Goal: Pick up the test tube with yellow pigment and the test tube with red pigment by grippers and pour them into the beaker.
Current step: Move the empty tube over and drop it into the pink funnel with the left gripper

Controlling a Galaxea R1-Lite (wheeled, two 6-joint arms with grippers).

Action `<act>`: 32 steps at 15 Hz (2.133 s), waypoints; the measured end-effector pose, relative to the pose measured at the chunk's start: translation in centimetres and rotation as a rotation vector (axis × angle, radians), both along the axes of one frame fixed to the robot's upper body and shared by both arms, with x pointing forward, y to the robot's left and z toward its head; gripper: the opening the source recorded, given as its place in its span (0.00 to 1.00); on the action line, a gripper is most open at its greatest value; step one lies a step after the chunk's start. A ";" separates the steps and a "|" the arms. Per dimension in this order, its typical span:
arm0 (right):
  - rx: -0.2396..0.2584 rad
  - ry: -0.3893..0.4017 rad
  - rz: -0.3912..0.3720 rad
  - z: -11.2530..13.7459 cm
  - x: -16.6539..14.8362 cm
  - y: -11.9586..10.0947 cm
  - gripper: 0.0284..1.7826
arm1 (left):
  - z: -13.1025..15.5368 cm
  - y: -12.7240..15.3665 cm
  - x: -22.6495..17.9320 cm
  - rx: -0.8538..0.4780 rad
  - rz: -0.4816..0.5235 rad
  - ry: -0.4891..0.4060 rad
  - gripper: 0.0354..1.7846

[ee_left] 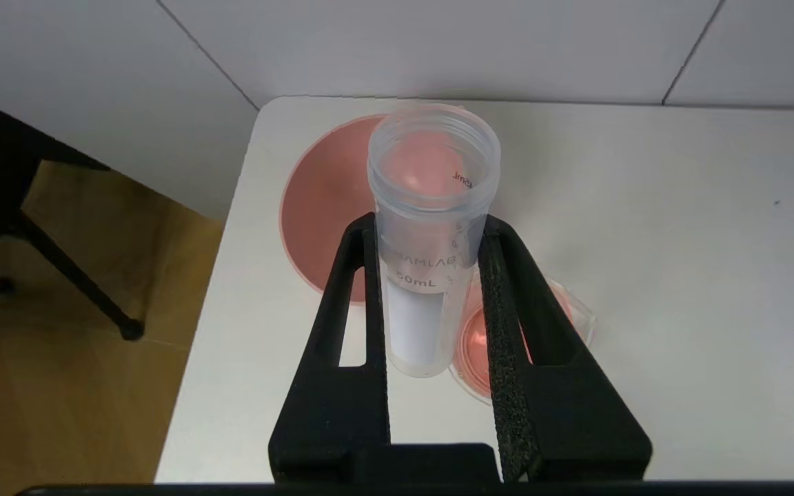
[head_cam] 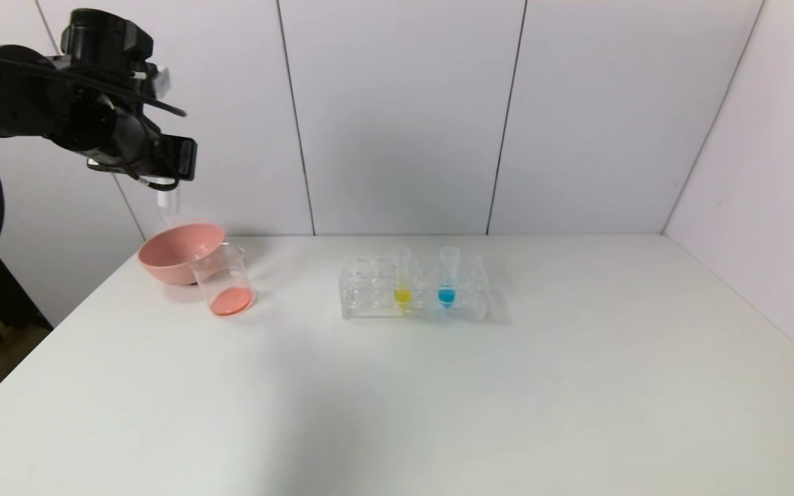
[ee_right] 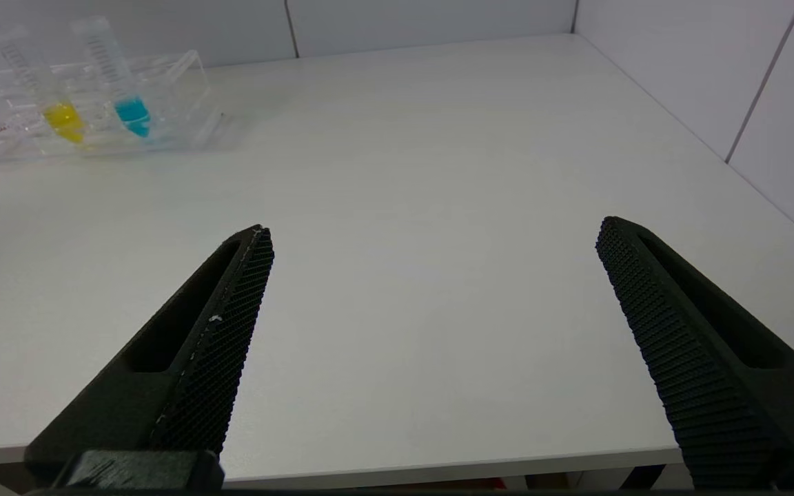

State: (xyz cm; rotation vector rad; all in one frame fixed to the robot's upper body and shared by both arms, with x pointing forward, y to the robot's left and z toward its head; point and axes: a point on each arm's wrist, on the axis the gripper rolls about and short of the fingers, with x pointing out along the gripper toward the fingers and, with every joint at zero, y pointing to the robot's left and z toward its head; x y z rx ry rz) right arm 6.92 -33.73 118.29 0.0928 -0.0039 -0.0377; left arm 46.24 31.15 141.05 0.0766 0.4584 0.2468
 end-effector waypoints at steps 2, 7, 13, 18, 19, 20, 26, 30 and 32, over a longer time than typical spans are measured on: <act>0.000 0.000 0.000 0.0 0.0 0.0 0.96 | -1.4 0.9 -0.4 -0.043 0.038 -0.041 0.22; 0.000 0.000 0.000 0.0 0.0 0.0 0.96 | -6.0 3.2 -0.7 -0.076 0.067 -0.247 0.22; 0.000 0.000 0.000 0.0 0.0 0.0 0.96 | -8.6 5.8 2.2 -0.085 0.105 -0.372 0.22; 0.000 0.000 0.000 0.0 0.0 0.0 0.96 | -12.3 7.7 7.1 -0.084 0.141 -0.329 0.22; 0.000 0.000 0.000 0.0 0.0 0.0 0.96 | -13.0 7.9 7.8 -0.085 0.144 -0.319 0.22; 0.000 0.000 0.000 0.0 0.0 0.0 0.96 | -13.7 8.0 8.3 -0.088 0.147 -0.309 0.22; 0.000 0.000 0.000 0.0 0.0 0.0 0.96 | -15.2 8.1 8.8 -0.100 0.152 -0.286 0.39; 0.000 0.000 0.000 0.0 0.0 0.0 0.96 | -15.0 7.9 8.2 -0.102 0.148 -0.290 0.76; 0.000 0.000 0.000 0.0 0.0 0.0 0.96 | -14.2 7.7 7.5 -0.106 0.134 -0.313 0.89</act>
